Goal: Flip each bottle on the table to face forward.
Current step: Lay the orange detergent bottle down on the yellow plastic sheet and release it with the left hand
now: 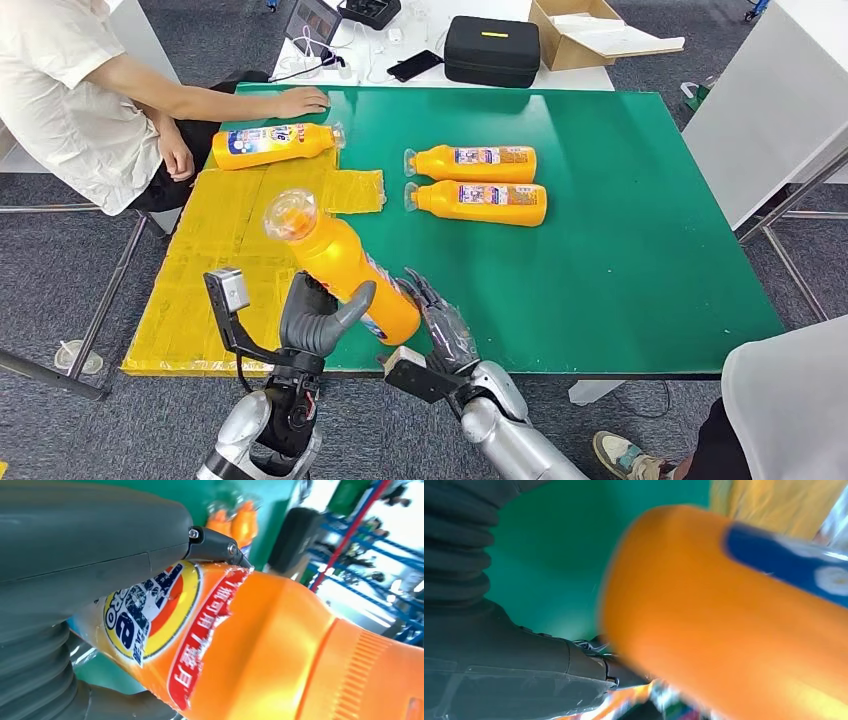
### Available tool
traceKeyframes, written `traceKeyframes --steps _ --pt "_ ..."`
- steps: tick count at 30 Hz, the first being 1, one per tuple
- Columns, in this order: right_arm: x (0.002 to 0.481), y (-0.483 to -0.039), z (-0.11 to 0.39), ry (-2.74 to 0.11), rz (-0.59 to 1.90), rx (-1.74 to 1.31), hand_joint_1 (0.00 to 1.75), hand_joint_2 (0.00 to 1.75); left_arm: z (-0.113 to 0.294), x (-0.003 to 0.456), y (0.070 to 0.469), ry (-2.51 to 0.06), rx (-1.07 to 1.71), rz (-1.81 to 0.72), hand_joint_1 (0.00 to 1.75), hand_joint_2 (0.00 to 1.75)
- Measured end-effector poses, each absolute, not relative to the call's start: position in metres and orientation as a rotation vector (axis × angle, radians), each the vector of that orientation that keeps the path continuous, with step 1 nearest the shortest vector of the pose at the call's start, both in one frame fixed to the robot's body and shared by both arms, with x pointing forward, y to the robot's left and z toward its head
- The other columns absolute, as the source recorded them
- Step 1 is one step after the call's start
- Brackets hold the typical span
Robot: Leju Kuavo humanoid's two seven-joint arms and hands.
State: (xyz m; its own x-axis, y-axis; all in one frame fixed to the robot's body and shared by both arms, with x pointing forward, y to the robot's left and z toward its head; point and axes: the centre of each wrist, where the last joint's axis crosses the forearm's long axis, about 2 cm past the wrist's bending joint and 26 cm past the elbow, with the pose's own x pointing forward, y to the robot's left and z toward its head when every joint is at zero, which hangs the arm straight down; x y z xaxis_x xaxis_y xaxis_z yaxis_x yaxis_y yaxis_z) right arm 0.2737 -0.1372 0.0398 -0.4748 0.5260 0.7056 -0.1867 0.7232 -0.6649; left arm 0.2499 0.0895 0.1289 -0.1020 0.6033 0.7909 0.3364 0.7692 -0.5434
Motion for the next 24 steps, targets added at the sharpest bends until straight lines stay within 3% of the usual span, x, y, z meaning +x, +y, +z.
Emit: traceKeyframes --steps 8,14,20,24 --pt "0.27 -0.163 0.04 -2.025 0.791 -0.569 0.0 0.0 0.126 0.24 0.1 -1.853 -0.568 0.188 1.75 1.75" --pt "0.275 -0.19 0.049 -2.059 0.598 -0.713 0.0 0.0 0.118 0.248 0.119 -2.16 0.158 -0.234 1.75 1.75" --pt "0.278 -0.199 0.056 -2.056 0.523 -0.778 0.0 0.0 0.106 0.255 0.128 -2.132 0.304 -0.369 1.75 1.75" --pt "0.28 -0.199 0.062 -2.072 0.488 -0.79 0.0 0.0 0.099 0.267 0.139 -2.097 0.63 -0.708 1.75 1.75"
